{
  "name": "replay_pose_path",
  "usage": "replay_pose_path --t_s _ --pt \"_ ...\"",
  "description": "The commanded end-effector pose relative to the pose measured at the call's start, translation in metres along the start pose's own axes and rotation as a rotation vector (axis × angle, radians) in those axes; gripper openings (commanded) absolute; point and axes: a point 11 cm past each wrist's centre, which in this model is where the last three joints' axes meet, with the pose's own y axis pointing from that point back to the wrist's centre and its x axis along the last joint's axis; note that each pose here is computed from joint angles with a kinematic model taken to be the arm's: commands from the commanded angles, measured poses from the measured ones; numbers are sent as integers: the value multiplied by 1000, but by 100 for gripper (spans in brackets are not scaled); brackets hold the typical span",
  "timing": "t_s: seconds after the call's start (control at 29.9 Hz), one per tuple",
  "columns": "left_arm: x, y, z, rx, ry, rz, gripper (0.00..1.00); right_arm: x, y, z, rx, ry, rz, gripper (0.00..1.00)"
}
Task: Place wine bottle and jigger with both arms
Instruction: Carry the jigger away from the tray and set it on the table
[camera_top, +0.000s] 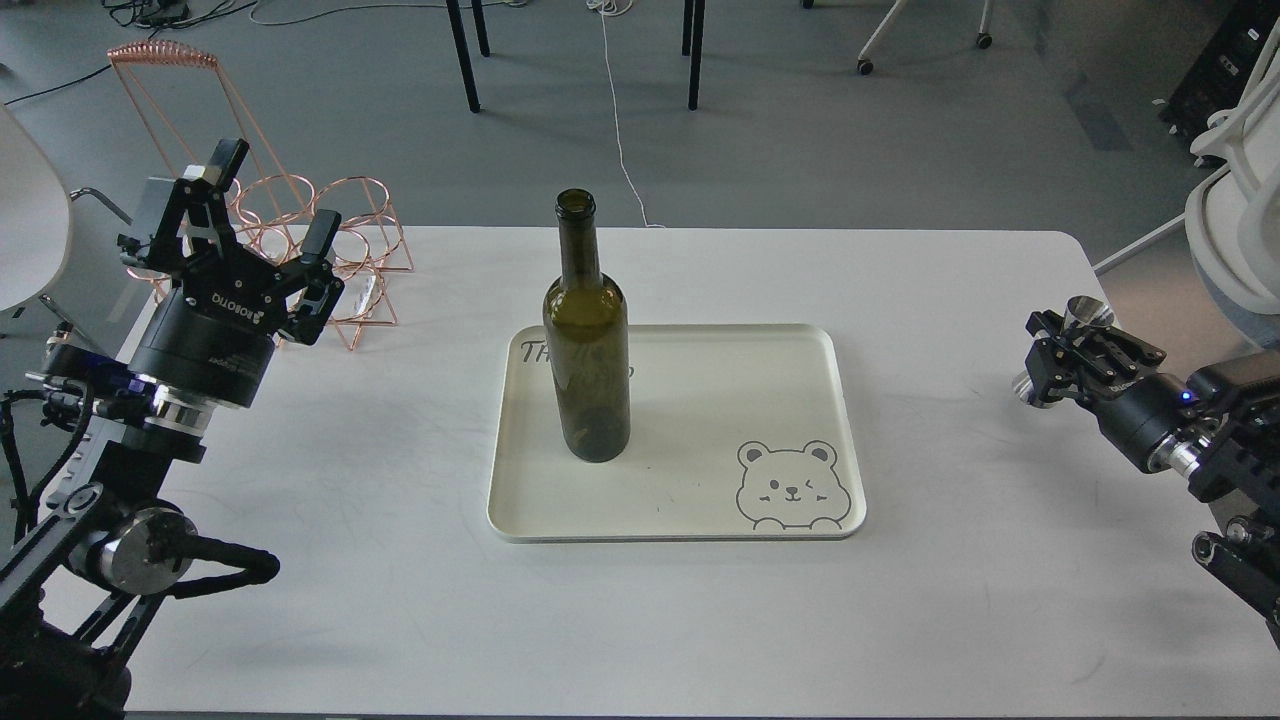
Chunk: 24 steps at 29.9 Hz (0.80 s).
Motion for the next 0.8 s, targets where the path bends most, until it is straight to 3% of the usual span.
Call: replay_pose_path --t_s 0.0,0.37,0.77 --pt "0 0 0 -1 0 -1 98 -9 1 2 -15 2 -20 19" --pt "0 0 0 -1 0 -1 98 -33 -12 -15 -9 -25 -47 24" --pt "-1 0 1 -1 -3 -6 98 -29 -13 -20 12 -30 -39 74"
